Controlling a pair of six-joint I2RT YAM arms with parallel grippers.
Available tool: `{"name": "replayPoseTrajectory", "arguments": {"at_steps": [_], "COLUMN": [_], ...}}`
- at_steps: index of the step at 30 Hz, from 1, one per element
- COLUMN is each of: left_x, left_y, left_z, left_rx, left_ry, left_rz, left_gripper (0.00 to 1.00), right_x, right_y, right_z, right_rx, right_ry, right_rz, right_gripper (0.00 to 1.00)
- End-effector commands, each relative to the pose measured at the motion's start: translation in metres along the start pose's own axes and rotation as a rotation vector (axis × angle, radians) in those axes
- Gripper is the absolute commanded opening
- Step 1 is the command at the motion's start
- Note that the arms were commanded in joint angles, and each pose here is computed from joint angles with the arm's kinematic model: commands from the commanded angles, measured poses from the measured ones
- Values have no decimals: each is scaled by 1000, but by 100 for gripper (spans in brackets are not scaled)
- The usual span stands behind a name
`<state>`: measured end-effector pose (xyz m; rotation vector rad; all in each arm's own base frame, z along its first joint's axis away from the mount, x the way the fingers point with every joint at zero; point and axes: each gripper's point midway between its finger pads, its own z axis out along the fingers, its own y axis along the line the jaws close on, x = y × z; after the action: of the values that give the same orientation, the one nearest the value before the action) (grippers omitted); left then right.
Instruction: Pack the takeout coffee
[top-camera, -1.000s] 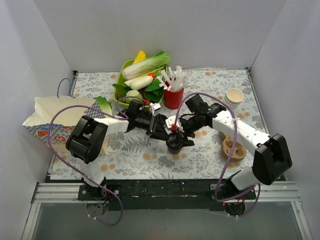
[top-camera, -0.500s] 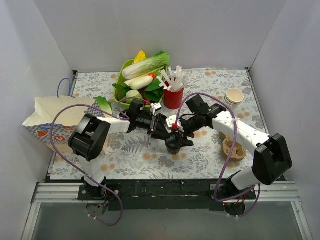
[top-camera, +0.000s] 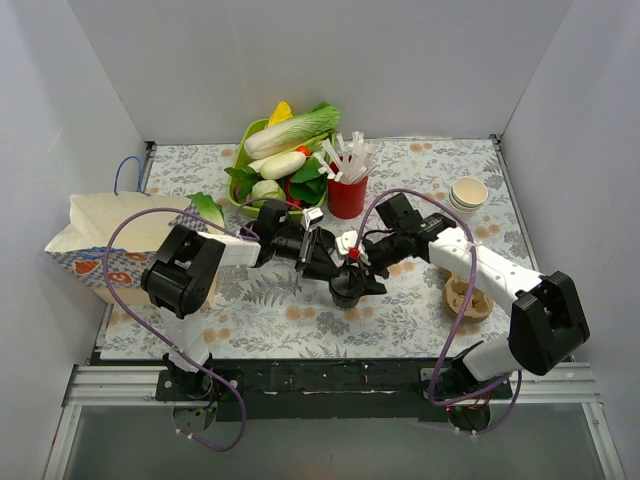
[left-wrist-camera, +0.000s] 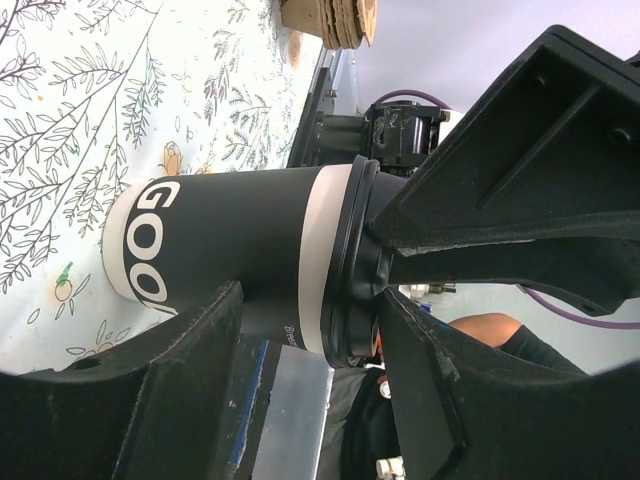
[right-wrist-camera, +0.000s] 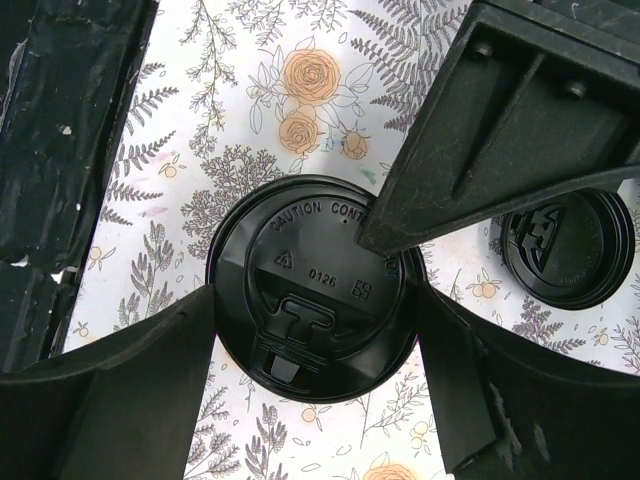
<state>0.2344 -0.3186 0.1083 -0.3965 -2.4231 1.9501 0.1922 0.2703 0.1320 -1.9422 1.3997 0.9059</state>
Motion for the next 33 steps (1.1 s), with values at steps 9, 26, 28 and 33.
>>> {"name": "replayPoseTrajectory", "arguments": {"at_steps": [9, 26, 28, 33], "left_x": [1, -16, -16, -17], "left_y": [31, -20, -27, -27], "left_z": [2, -5, -6, -9], "left_rx": [-75, 32, 42, -4], "left_ry": [-36, -67, -68, -70], "left_rz": [-98, 95, 115, 140], "left_gripper": [54, 62, 64, 81], "right_x": [68, 43, 34, 13], "right_y": [68, 44, 38, 29], "right_z": [16, 4, -1, -11], "right_rx": [-175, -93, -76, -79], "right_ry": [166, 116, 107, 98], "right_rz": [177, 191, 178, 176], "right_gripper": [83, 85, 86, 88]}}
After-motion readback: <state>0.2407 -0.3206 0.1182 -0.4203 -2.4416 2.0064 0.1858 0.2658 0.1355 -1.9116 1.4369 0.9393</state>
